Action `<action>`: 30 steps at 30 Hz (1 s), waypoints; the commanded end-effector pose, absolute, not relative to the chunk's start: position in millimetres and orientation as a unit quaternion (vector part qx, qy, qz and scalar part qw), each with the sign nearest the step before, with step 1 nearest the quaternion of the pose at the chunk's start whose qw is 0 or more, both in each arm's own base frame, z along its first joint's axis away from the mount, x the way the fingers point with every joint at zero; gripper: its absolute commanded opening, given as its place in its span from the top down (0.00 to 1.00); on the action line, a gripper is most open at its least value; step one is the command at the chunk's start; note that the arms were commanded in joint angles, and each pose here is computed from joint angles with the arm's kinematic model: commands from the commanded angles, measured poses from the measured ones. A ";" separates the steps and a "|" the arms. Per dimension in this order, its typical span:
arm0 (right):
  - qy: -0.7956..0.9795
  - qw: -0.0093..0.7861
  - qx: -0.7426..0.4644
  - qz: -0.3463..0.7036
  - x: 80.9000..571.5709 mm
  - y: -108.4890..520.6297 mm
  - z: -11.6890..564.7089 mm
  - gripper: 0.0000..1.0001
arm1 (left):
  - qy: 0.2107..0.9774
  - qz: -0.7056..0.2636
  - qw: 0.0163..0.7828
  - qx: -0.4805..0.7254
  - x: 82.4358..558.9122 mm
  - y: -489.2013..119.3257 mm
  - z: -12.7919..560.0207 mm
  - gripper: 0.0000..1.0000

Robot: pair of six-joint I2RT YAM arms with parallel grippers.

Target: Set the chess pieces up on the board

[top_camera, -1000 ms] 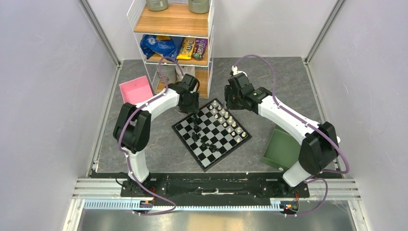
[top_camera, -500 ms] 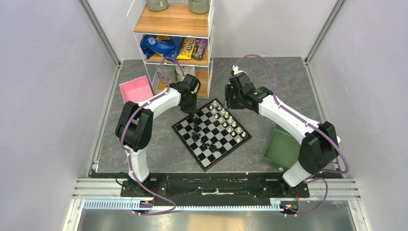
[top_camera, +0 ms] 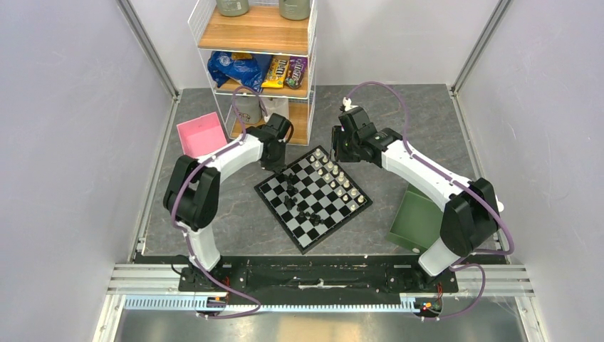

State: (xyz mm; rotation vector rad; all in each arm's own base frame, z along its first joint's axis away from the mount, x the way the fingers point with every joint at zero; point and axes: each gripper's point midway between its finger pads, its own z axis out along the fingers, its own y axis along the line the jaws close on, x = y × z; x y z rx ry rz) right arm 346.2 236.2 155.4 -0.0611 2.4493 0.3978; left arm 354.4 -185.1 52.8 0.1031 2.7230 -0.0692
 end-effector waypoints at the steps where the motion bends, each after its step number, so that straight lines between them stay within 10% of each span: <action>1: 0.922 0.345 -0.023 0.173 356.7 244.0 174.1 0.51 | 0.971 -0.011 0.239 0.011 349.1 -171.0 80.3 0.98; 30: 0.927 0.328 -0.027 0.181 351.7 247.8 165.7 0.50 | 0.979 0.004 0.202 0.001 303.6 -145.9 62.6 0.98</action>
